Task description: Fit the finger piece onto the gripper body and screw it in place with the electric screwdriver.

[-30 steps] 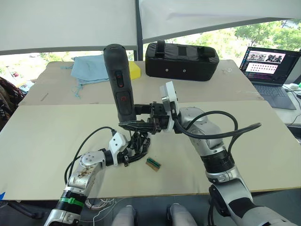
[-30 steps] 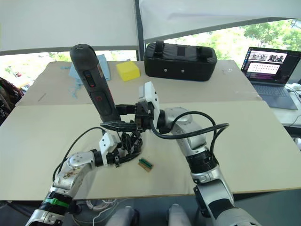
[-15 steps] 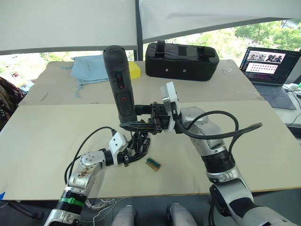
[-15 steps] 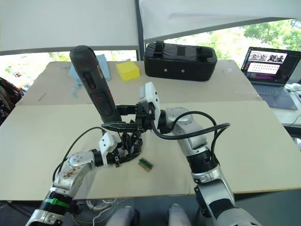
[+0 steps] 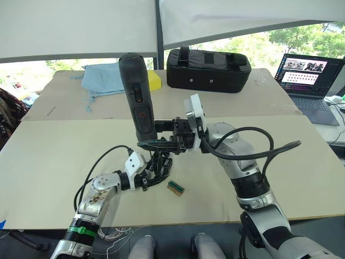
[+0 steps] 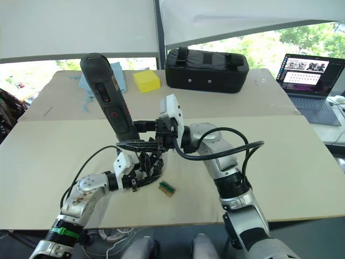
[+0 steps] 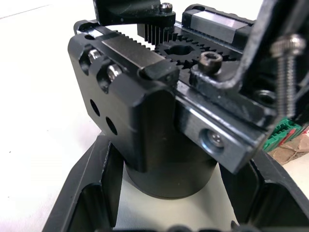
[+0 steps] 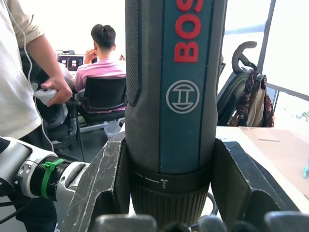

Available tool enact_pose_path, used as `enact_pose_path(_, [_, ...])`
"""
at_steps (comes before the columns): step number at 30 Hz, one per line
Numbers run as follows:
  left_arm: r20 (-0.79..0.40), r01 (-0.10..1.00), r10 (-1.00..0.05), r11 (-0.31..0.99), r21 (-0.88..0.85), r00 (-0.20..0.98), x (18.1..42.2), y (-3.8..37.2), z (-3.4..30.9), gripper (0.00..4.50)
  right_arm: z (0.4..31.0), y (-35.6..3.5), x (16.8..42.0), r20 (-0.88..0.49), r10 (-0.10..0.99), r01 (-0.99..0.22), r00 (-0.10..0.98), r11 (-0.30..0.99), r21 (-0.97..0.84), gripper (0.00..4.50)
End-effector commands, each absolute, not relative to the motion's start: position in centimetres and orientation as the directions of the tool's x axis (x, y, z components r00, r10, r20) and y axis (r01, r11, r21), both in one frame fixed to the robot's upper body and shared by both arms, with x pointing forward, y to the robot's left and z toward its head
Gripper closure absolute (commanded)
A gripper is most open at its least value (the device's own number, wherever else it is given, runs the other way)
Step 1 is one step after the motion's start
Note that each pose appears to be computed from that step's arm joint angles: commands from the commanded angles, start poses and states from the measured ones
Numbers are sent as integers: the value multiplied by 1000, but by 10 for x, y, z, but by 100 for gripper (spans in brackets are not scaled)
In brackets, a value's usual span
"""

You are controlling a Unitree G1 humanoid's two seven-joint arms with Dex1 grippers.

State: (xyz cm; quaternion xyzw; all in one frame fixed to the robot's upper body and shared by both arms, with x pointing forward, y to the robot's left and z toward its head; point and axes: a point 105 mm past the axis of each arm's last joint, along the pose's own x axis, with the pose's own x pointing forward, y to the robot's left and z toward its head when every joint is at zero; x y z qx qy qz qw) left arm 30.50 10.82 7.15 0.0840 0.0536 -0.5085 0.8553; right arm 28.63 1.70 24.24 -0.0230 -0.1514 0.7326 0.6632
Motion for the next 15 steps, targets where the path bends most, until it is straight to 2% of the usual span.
enact_pose_path(1, [-222,897,-871,441,42,438,295,105,58,219,271,16,277,227,959,-936,-167,-83,-341,260])
enact_pose_path(15, [-223,898,-873,438,36,434,295,104,57,219,275,16,278,214,961,-936,-172,-92,-341,260])
